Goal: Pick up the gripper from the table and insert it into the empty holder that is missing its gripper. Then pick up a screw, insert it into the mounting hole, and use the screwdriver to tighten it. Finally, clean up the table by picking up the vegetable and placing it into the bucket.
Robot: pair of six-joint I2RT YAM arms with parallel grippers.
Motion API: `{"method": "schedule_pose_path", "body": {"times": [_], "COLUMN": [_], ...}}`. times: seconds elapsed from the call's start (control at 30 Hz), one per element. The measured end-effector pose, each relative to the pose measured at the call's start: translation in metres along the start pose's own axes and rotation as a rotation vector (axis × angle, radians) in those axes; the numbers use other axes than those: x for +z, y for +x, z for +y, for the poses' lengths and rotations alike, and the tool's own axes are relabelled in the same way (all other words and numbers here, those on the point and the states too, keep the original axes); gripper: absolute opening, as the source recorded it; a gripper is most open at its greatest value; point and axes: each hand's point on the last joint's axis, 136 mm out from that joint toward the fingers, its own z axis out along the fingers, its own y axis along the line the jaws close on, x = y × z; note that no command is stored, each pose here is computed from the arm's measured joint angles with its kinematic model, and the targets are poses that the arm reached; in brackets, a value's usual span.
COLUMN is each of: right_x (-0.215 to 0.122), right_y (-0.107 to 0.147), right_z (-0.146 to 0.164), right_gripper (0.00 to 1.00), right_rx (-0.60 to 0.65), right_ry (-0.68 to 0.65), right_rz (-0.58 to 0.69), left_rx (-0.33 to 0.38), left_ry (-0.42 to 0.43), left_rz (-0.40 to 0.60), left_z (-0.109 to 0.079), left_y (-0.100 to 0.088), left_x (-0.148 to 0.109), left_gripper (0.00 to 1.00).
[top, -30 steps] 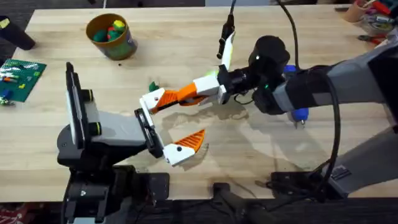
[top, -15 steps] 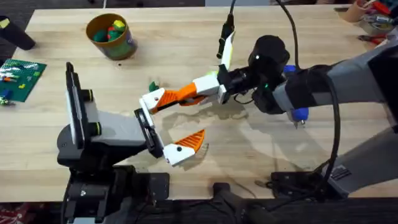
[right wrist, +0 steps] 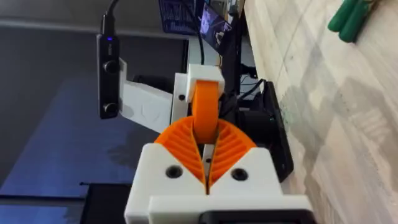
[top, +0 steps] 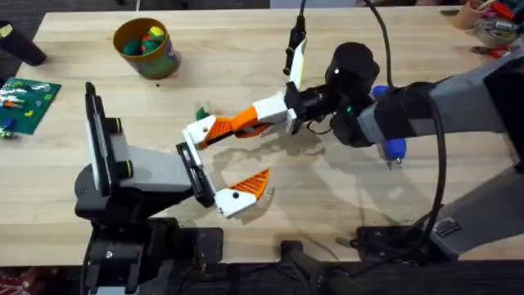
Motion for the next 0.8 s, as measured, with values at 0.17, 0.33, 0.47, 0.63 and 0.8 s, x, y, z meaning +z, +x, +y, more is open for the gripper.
{"method": "schedule_pose_path", "body": {"times": [0.17, 0.33, 0.47, 0.63, 0.8], "right_x": [0.0, 0.0, 0.0, 0.0, 0.002], "right_y": [0.0, -0.0001, -0.0002, -0.0003, -0.0007], "right_z": [0.0, 0.0, 0.0001, -0.0001, 0.0006], "right_gripper": [0.018, 0.017, 0.017, 0.076, 0.723], "right_rx": [0.0, 0.0, 0.0, 0.002, 0.004], "right_ry": [0.0, 0.0, 0.0, 0.0, 0.0], "right_rz": [0.0, -0.001, -0.001, -0.001, -0.002], "left_rx": [0.0, 0.0, 0.0, 0.0, -0.002], "left_ry": [0.0, 0.0, 0.0, -0.001, 0.011], "left_rz": [0.0, 0.0, 0.0, 0.0, 0.001], "left_z": [0.0, 0.0, 0.0, 0.0002, -0.0019], "left_y": [0.0, 0.0, 0.0, 0.0, 0.0003], "left_x": [0.0, 0.0, 0.0, 0.0, 0.0001], "left_gripper": [0.986, 0.986, 0.986, 0.986, 0.986]}}
